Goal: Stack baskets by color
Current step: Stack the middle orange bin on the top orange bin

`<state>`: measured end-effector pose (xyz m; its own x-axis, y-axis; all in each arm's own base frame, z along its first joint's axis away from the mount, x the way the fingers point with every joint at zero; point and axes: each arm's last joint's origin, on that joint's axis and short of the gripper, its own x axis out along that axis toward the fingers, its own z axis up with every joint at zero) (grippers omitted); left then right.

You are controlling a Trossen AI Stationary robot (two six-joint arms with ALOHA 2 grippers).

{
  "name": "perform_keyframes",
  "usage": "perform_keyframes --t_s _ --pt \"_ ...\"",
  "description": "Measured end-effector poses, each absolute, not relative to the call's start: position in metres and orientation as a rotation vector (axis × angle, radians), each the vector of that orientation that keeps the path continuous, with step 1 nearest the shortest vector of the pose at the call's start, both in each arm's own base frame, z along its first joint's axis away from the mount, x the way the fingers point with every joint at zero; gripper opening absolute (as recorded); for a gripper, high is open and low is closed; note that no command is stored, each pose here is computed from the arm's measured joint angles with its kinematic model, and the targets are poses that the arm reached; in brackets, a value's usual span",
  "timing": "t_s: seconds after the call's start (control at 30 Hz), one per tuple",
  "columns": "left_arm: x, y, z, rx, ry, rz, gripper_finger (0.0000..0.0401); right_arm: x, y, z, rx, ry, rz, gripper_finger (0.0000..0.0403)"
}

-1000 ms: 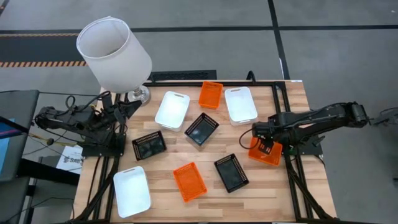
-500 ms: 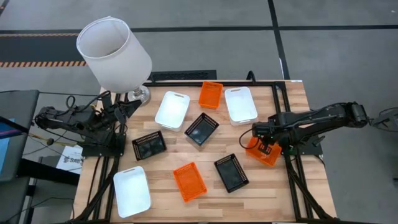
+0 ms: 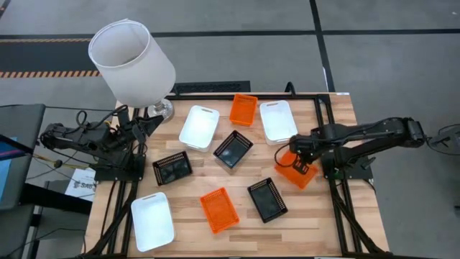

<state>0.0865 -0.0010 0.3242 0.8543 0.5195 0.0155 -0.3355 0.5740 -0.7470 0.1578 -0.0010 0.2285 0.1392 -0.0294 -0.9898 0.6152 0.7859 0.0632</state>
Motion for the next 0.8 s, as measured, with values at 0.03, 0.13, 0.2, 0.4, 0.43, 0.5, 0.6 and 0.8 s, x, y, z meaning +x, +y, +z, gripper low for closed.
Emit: perform_keyframes --t_s 0.03,0.13,0.2,0.4,0.43,0.5,0.6,0.8 --pt "0.087 -0.001 0.324 -0.818 -0.244 0.507 0.0171 0.161 -0.002 0.237 0.533 1.333 -0.494 0.0002" --pt "0.087 -0.001 0.324 -0.818 -0.244 0.507 0.0171 0.171 -0.005 0.263 0.557 1.202 -0.513 0.0002" --pt "0.087 -0.001 0.324 -0.818 -0.244 0.507 0.0171 0.179 -0.010 0.281 0.579 1.068 -0.545 0.0001" --pt "0.086 0.000 0.324 -0.816 -0.254 0.528 0.0171 0.212 -0.044 0.312 0.716 0.627 -0.662 0.0001" --pt "0.086 0.000 0.324 -0.816 -0.256 0.532 0.0171 0.219 -0.053 0.313 0.744 0.560 -0.690 0.0001" --pt "0.086 0.000 0.324 -0.812 -0.261 0.546 0.0171 0.234 -0.072 0.310 0.788 0.454 -0.730 0.0001" --pt "0.086 0.000 0.324 -0.807 -0.263 0.556 0.0171 0.257 -0.100 0.301 0.817 0.341 -0.762 0.0001" --pt "0.086 0.000 0.324 -0.804 -0.260 0.551 0.0171 0.279 -0.155 0.267 0.964 0.256 -0.842 0.0000"
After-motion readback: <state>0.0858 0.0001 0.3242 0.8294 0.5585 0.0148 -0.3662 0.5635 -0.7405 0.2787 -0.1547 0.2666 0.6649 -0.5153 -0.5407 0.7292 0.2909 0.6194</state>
